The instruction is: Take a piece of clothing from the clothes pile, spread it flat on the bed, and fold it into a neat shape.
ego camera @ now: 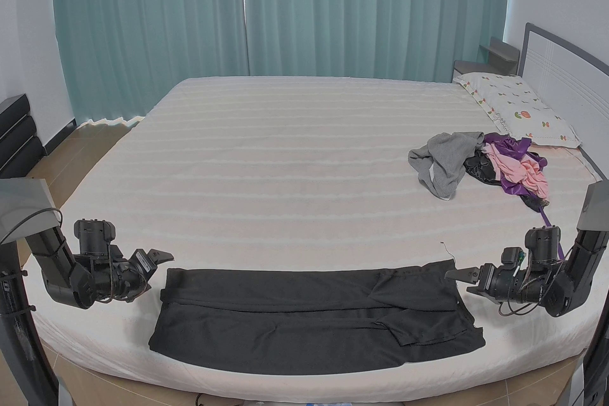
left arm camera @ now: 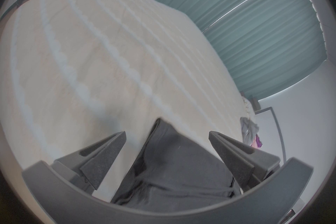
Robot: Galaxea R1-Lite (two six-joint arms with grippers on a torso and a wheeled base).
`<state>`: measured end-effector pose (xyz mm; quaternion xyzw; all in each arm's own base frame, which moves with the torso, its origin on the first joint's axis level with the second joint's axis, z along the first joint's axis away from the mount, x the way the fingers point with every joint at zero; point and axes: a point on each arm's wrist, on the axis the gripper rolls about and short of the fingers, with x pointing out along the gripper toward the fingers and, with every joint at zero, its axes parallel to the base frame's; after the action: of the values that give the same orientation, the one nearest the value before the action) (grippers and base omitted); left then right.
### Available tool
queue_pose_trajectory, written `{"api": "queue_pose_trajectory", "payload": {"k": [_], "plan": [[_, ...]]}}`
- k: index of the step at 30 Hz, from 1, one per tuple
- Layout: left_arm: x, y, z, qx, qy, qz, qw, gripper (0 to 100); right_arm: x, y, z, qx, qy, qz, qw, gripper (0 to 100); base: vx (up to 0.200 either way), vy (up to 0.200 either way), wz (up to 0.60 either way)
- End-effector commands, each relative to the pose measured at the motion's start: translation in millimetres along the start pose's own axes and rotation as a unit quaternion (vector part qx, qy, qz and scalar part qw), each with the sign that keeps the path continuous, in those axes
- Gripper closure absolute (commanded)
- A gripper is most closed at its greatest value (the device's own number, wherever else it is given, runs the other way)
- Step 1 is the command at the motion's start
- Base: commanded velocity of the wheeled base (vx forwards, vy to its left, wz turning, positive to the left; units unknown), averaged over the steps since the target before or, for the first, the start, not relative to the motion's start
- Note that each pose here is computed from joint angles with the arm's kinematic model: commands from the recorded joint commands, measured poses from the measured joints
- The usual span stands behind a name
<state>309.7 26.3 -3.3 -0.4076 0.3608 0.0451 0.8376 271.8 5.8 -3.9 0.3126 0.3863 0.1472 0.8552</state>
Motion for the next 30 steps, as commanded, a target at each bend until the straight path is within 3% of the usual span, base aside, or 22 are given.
{"api": "queue_pose_trajectory", "payload": {"k": [1, 5, 7, 17, 25, 26, 30], "plan": [[-25, -11, -17, 0.030, 0.037, 0.021, 0.9987, 0, -20, 18, -1, 0.007, -0.026, -0.008, 0.9996, 0, 0.000, 0.000, 0.00], [-31, -14, -31, 0.040, 0.059, 0.030, 0.9970, 0, -20, 19, -4, 0.013, -0.034, -0.029, 0.9989, 0, 0.000, 0.000, 0.00], [-30, -14, -41, 0.050, 0.069, 0.038, 0.9956, 0, -18, 22, -3, 0.036, -0.044, -0.036, 0.9977, 0, 0.000, 0.000, 0.00], [-1, -8, -42, 0.055, 0.043, 0.096, 0.9929, 0, -8, 33, -17, 0.083, -0.042, -0.063, 0.9936, 0, 0.000, 0.000, 0.00], [14, -14, -37, 0.050, 0.020, 0.101, 0.9935, 0, -6, 36, -21, 0.095, -0.047, -0.080, 0.9911, 0, 0.000, 0.000, 0.00], [14, -15, -37, 0.049, 0.020, 0.100, 0.9936, 100, -6, 36, -21, 0.094, -0.047, -0.081, 0.9912, 0, 0.000, 0.000, 0.00], [18, -14, -40, 0.053, 0.023, 0.105, 0.9928, 100, -3, 41, -25, 0.097, -0.048, -0.084, 0.9906, 0, 0.000, 0.000, 0.00]]}}
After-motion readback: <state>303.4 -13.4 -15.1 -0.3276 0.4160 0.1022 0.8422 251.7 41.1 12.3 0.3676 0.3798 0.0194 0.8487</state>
